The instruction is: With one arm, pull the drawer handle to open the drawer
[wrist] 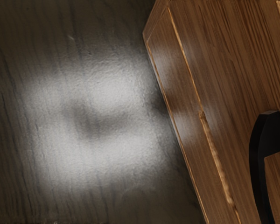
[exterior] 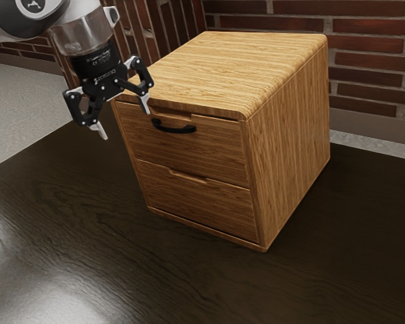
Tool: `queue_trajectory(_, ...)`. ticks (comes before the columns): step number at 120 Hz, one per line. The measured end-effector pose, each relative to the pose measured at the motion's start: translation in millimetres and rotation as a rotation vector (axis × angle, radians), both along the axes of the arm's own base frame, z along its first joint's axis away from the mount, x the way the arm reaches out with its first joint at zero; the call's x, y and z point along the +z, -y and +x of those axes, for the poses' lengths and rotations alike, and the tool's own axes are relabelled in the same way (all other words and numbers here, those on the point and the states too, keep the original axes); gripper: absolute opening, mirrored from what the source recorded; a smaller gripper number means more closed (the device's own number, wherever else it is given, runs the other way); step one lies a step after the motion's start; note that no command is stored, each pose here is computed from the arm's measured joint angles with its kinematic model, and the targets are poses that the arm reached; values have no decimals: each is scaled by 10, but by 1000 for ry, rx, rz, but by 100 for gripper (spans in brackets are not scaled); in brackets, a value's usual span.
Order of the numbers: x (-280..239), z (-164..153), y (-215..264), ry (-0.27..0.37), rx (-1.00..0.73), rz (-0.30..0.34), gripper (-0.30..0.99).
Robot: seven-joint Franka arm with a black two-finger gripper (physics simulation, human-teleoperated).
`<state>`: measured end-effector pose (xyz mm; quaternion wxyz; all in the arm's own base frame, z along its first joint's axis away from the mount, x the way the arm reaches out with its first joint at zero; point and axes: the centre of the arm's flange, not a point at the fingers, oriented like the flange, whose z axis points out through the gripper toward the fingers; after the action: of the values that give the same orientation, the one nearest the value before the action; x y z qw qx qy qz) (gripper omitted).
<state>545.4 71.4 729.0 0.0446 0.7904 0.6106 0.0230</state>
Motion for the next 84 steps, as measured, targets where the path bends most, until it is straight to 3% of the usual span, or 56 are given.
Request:
queue_trajectory(34,28,-14,-14,1,101,-13,67)
queue_trajectory(62,810,-515,-135,154,203,-4,66)
queue_trajectory(84,633,-368,-373,169,299,-29,66)
